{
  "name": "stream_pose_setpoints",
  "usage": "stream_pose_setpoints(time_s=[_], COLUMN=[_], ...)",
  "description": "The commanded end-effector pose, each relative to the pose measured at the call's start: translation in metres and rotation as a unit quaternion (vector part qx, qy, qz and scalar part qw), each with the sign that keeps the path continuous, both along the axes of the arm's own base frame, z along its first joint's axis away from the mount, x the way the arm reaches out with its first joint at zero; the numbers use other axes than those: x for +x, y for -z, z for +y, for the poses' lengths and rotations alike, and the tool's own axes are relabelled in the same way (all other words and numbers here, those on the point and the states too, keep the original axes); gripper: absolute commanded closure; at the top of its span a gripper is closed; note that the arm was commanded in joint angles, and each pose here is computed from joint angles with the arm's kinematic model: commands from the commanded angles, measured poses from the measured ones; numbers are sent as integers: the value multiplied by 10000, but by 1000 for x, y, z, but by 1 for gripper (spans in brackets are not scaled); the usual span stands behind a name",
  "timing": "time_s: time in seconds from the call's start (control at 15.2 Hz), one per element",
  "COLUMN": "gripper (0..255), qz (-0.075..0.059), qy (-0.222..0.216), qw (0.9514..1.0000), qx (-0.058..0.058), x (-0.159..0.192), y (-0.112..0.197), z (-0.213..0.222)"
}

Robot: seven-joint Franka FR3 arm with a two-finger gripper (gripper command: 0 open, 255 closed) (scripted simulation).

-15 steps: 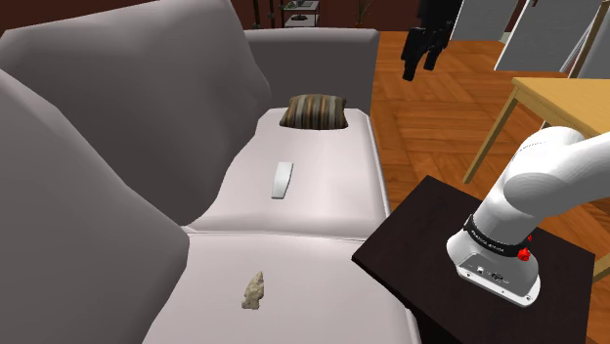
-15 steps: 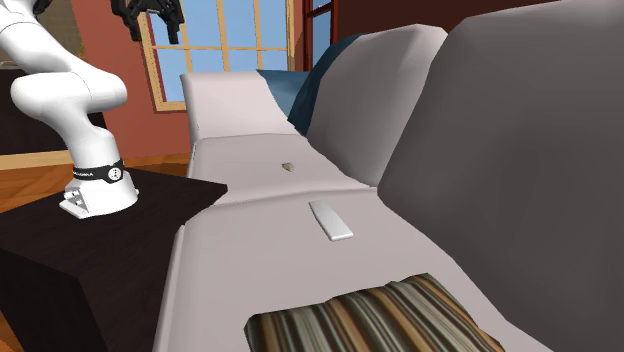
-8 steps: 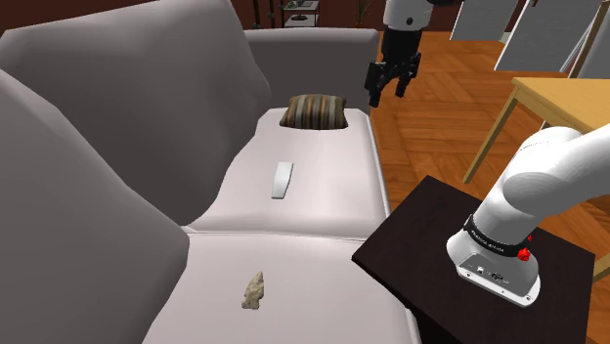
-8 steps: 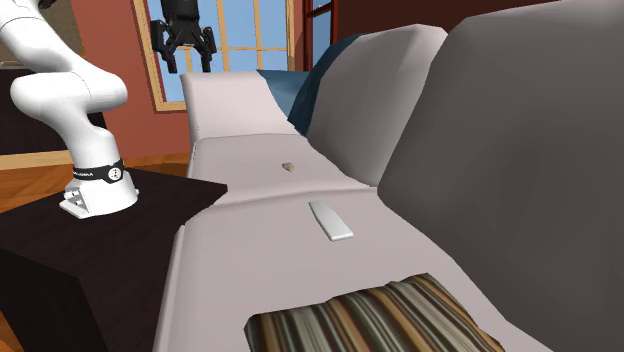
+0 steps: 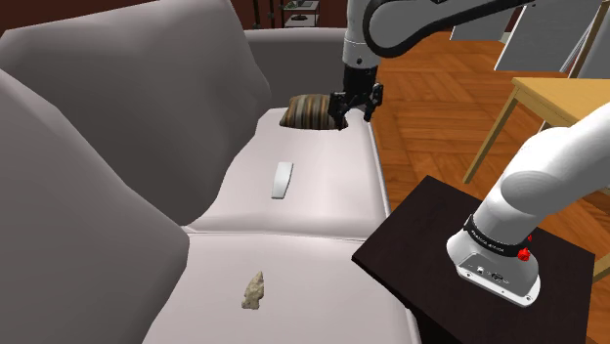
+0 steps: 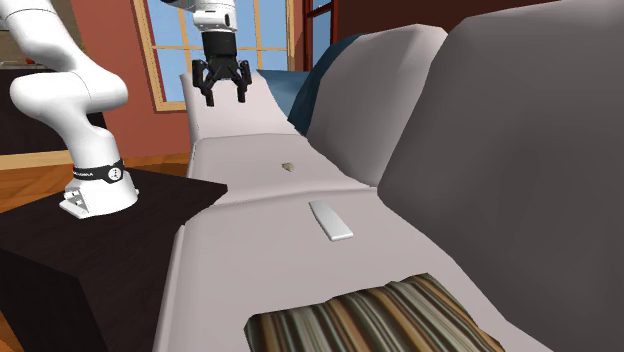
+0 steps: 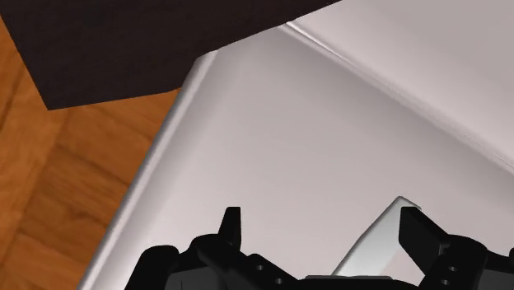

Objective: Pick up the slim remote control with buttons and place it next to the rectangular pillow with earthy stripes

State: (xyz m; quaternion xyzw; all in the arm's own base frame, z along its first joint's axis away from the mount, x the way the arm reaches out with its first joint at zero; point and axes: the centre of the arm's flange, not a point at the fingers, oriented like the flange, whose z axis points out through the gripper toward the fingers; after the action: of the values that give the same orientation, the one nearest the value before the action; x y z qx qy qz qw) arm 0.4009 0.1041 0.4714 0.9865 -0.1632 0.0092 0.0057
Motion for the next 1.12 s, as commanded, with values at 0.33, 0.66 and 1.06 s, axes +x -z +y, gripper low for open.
stream_pose_setpoints(time_s=[0.33,0.66,1.06], gripper=[0,0,0], qz=[7,17,29], qy=[664,1129,1683], qw=[9978,9936,9857], qx=[15,22,29], x=[56,99,152], y=[68,115,173], z=[31,47,62])
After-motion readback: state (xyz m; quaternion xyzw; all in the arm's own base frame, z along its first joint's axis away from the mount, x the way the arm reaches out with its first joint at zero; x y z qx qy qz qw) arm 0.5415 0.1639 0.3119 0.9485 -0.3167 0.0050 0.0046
